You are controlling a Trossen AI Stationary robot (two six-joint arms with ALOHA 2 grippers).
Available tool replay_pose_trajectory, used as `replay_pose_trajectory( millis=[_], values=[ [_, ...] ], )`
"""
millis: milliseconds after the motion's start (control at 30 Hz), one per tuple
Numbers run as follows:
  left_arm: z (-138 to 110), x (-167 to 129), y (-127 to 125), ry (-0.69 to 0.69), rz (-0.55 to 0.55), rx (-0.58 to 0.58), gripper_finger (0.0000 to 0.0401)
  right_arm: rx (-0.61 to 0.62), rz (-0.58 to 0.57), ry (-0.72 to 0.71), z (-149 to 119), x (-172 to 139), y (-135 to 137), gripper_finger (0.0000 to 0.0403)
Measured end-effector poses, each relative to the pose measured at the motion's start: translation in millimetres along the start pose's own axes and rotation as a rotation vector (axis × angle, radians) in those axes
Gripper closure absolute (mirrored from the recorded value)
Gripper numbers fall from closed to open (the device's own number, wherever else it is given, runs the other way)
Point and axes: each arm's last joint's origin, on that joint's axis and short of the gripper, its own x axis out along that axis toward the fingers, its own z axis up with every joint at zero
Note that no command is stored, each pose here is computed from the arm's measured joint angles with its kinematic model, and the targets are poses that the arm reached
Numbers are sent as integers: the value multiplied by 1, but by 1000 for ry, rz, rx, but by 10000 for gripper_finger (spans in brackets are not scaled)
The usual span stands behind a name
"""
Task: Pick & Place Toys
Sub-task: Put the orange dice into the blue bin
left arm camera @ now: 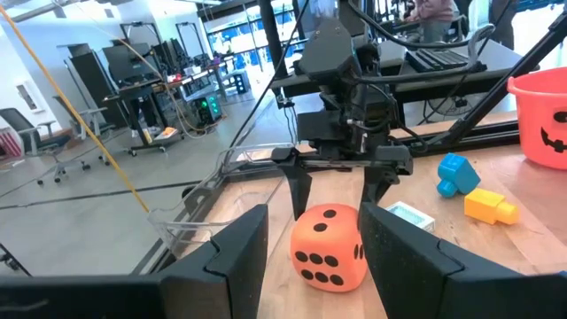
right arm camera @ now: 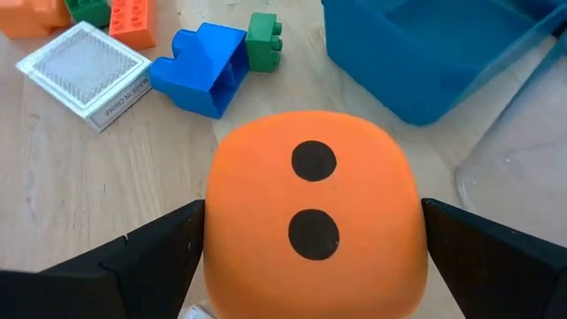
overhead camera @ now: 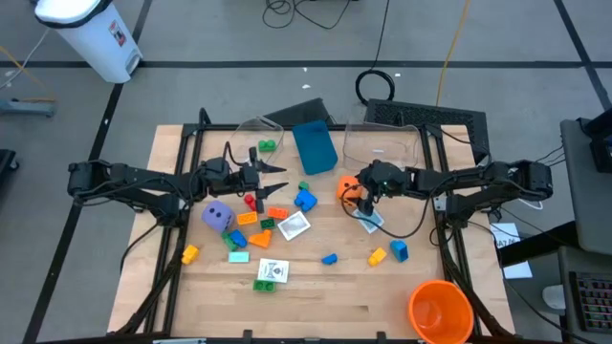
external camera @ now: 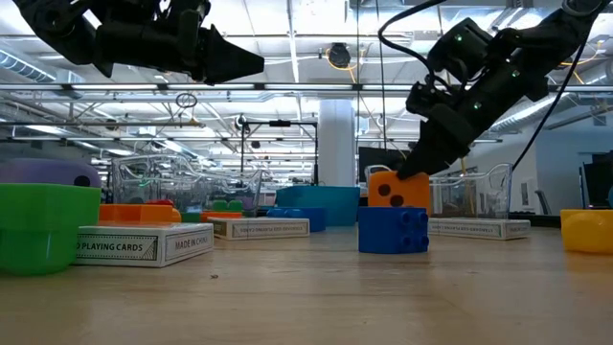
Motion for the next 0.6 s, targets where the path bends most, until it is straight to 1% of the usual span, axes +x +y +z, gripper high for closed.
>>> replay_pose_trajectory(
  millis=[133,433,600],
  values=[
    [0,0,0,0,0,0,217,42,0,3,0,0,0,5],
    [0,0,0,0,0,0,217,16,-2,19,-2,0,0,6],
    [0,0,0,0,0,0,217,15,-4,21,-2,0,0,22]
  ],
)
